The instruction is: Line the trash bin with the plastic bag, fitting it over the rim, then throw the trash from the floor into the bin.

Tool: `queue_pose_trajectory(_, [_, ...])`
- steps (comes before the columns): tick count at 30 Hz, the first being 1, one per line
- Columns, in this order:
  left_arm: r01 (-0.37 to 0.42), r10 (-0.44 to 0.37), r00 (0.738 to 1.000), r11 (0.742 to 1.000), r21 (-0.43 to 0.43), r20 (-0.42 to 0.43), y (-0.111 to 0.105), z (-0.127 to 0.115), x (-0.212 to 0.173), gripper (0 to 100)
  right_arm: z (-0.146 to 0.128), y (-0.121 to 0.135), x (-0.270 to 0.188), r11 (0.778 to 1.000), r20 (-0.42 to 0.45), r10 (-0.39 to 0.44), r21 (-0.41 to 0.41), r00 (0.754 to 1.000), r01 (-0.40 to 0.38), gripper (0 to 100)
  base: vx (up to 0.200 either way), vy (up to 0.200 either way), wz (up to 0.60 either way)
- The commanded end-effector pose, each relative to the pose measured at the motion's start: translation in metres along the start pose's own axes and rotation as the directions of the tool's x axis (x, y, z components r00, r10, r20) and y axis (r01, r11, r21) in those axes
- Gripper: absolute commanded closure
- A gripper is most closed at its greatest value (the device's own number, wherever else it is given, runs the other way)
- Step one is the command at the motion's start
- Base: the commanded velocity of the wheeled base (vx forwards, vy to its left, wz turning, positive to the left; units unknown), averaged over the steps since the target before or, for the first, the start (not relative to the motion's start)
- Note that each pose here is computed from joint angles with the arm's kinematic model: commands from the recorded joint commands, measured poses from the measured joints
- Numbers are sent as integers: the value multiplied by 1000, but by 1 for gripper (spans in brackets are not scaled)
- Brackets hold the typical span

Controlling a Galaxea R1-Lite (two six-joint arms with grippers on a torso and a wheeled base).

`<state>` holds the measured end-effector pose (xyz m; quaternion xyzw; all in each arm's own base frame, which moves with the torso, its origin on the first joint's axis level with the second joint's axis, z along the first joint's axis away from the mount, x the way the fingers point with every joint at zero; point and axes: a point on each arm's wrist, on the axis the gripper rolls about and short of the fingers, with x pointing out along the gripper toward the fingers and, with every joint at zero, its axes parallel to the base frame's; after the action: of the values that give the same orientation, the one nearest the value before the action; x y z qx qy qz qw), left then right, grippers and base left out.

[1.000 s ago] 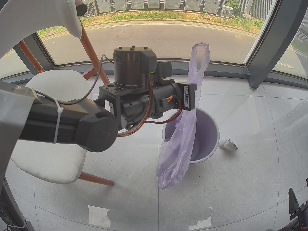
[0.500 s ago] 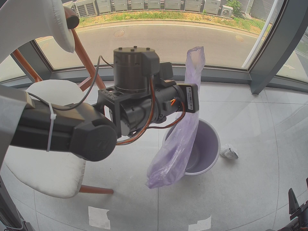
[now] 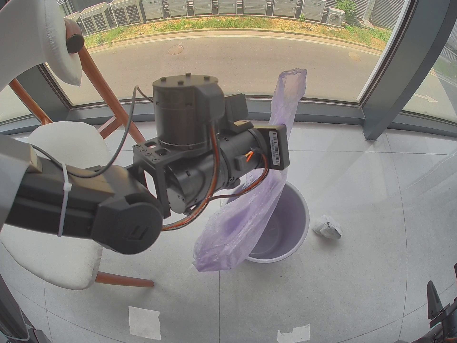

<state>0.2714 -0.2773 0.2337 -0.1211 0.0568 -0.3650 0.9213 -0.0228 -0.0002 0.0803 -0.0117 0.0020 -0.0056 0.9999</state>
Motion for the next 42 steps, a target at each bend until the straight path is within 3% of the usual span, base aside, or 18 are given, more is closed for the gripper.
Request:
queue_pose_trajectory(1, [-21, 21, 1000, 1000, -2, -1, -3, -3, -1, 100, -5, 0, 0, 1000, -1, 4, -3, 1000, -4, 0, 0, 0, 0])
queue_pose_trajectory(8, [30, -31, 998, 1000, -4, -49, -22, -18, -4, 100, 0, -1, -1, 998, 20, -37, 60, 999, 36, 0, 0, 0, 0])
queue_pose_trajectory(10, [51, -50, 996, 999, 0, -69, -28, -23, -8, 100, 41, -1, -6, 1000, 115, 22, -17, 993, -20, 0, 0, 0, 0])
queue_pose_trajectory(11, [53, -53, 996, 999, -1, -71, -29, -23, -8, 100, 44, -1, -5, 999, 115, 28, -20, 993, -26, 0, 0, 0, 0])
queue_pose_trajectory(13, [72, -72, 994, 997, 0, -87, -36, -29, -10, 100, 50, 0, 15, 996, 21, 93, -2, 995, -93, 0, 0, 0, 0])
queue_pose_trajectory(14, [73, -72, 992, 997, 2, -108, -37, -35, -12, 100, 49, 0, 20, 991, -38, 107, 83, 994, -104, 0, 0, 0, 0])
queue_pose_trajectory(15, [72, -71, 990, 997, 3, -125, -37, -39, -15, 100, 54, 1, 27, 980, -79, 126, 168, 989, -112, 0, 0, 0, 0])
queue_pose_trajectory(17, [48, -45, 986, 999, 19, -159, -29, -48, -22, 100, 80, 3, 43, 936, -113, 214, 308, 970, -171, 0, 0, 0, 0])
queue_pose_trajectory(19, [18, -13, 983, 1000, 25, -181, -19, -52, -26, 100, 105, 7, 60, 890, -125, 300, 393, 946, -231, 0, 0, 0, 0])
queue_pose_trajectory(22, [-5, 9, 986, 1000, 26, -169, -13, -49, -27, 100, 141, 11, 93, 820, -143, 374, 513, 916, -255, 0, 0, 0, 0])
queue_pose_trajectory(24, [-8, 12, 987, 1000, 24, -158, -11, -46, -27, 100, 156, 15, 115, 795, -162, 409, 547, 898, -263, 0, 0, 0, 0])
queue_pose_trajectory(31, [-8, 11, 990, 1000, 24, -138, -11, -39, -32, 100, 147, 24, 186, 809, -300, 422, 550, 855, -206, 0, 0, 0, 0])
queue_pose_trajectory(42, [5, -1, 994, 999, 35, -109, -13, -28, -40, 100, 106, 36, 283, 832, -299, 419, 504, 857, -231, 0, 0, 0, 0])
